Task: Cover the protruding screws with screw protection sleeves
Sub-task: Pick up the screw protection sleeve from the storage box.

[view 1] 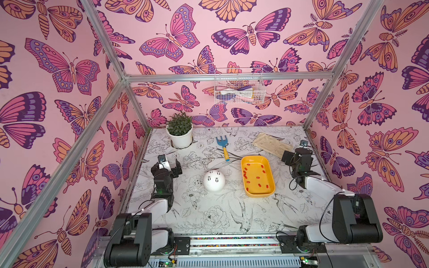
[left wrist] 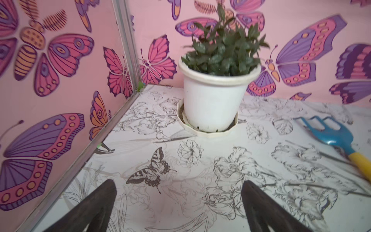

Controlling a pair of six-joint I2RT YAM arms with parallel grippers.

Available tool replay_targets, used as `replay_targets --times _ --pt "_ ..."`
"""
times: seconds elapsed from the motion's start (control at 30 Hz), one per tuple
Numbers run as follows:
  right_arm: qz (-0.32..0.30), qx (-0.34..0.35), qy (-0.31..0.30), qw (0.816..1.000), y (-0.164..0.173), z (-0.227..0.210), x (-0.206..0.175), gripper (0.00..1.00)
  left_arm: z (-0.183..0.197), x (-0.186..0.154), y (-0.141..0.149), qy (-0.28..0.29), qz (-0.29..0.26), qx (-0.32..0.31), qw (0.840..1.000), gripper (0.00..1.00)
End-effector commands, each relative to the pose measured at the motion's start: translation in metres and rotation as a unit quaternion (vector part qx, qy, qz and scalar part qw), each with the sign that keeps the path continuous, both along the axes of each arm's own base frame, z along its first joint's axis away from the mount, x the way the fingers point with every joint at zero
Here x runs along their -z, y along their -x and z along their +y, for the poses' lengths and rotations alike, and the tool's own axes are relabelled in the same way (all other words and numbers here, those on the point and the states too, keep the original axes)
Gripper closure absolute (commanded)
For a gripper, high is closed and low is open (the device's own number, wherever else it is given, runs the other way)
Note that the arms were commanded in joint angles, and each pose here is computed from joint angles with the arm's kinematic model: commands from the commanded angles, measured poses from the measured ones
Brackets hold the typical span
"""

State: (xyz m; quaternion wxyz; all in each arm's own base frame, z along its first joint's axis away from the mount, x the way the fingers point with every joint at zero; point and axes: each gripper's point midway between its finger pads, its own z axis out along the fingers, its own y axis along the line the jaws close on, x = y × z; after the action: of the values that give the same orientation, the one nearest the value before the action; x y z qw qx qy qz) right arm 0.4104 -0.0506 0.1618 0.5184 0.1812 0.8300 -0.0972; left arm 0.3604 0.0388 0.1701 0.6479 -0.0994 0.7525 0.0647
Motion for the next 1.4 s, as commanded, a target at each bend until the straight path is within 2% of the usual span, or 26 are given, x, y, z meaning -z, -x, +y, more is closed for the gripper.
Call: replay_targets --times 0.0,0.1,0.2,0.33,0.6,0.77,0.9,1.0,1.2,1.37 --pt "0.120 0.081 -0.031 0.989 0.046 -0.016 0.030 0.00 0.011 0.002 0.013 0.072 0.021 -0.047 0.996 0.01" --pt "0.125 0.060 -0.050 0.989 0.052 -0.008 0.019 0.00 0.012 -0.010 0.015 0.155 0.046 -0.065 0.985 0.01" --pt "0.116 0.039 -0.062 0.991 0.061 -0.001 0.004 0.00 0.022 -0.003 0.026 0.256 0.051 -0.118 0.958 0.01" --pt "0.129 0.003 -0.074 0.989 0.072 0.011 -0.015 0.00 0.006 -0.010 0.025 0.283 0.050 -0.067 0.956 0.01" --pt "0.159 -0.055 -0.118 0.979 0.088 0.038 -0.028 0.00 -0.029 -0.021 0.025 0.249 0.145 -0.010 0.958 0.01" --pt "0.178 -0.075 -0.136 0.972 0.093 0.052 -0.035 0.00 -0.051 -0.038 0.030 0.229 0.168 0.002 0.959 0.01" --pt "0.191 -0.098 -0.137 0.967 0.094 0.068 -0.042 0.00 -0.070 -0.052 0.027 0.203 0.211 0.023 0.956 0.01" --pt "0.193 -0.120 -0.129 0.965 0.093 0.082 -0.047 0.06 -0.086 -0.070 0.024 0.164 0.225 0.050 0.959 0.01" --pt "0.212 -0.158 -0.121 0.957 0.084 0.108 -0.048 0.25 -0.110 -0.106 0.023 0.120 0.226 0.100 0.961 0.01" --pt "0.226 -0.189 -0.124 0.947 0.076 0.131 -0.043 0.39 -0.124 -0.115 0.021 0.093 0.241 0.136 0.957 0.01"
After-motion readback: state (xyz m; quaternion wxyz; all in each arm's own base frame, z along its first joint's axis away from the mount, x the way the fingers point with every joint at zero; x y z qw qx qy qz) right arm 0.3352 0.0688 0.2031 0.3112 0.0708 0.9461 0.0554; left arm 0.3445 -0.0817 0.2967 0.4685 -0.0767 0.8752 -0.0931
